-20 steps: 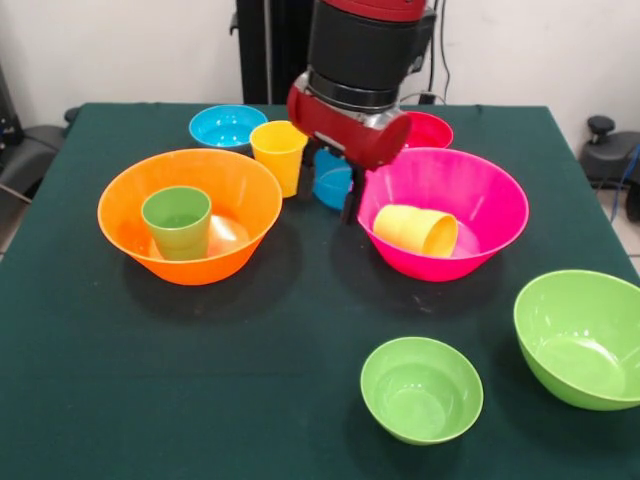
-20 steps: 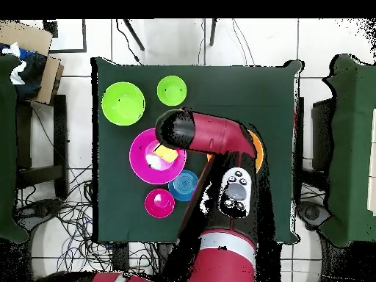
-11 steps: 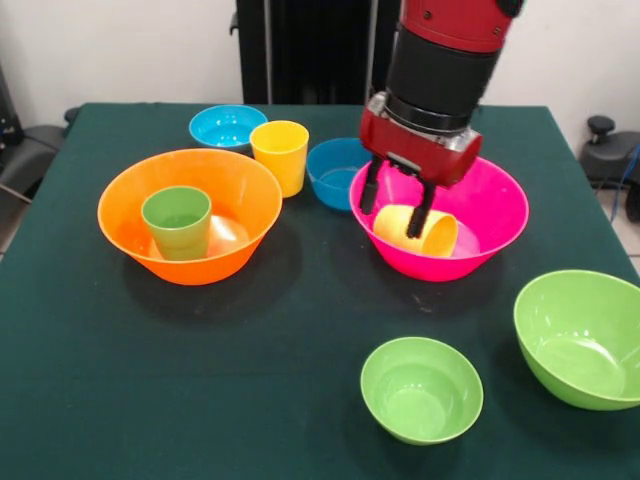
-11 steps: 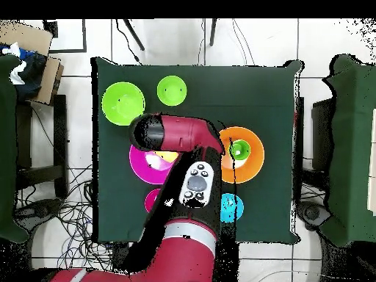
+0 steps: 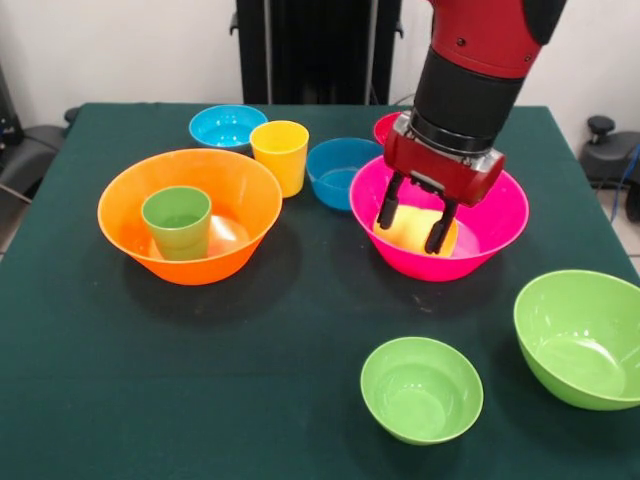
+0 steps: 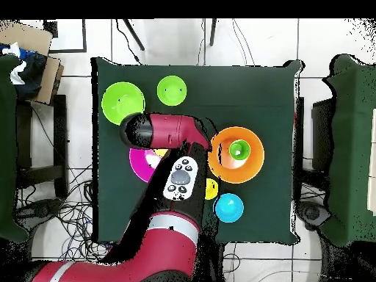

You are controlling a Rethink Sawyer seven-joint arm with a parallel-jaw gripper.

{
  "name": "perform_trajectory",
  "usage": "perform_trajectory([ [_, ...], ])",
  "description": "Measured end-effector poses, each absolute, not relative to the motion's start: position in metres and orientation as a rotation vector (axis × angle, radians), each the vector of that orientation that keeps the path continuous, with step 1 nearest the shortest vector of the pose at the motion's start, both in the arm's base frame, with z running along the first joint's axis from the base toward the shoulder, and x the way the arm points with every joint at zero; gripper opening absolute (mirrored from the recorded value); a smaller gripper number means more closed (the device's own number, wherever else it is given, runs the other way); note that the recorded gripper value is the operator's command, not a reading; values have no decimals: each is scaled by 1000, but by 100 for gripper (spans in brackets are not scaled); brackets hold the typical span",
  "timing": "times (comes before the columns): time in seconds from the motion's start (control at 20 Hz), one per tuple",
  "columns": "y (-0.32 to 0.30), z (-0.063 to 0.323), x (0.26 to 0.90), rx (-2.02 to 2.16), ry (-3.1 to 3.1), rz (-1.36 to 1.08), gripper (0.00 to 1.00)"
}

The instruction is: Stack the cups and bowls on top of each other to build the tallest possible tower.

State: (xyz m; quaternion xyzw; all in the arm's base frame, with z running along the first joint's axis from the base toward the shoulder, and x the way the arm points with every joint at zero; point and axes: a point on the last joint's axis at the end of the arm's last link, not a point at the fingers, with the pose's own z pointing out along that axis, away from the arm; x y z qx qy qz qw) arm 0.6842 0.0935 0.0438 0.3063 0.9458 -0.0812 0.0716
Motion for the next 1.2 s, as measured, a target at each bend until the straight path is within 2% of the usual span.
perform_trajectory([
  [0.7,69,37,681,984,2821,-309,100],
  [1.2,84,32,686,1009,2814,-329,100],
])
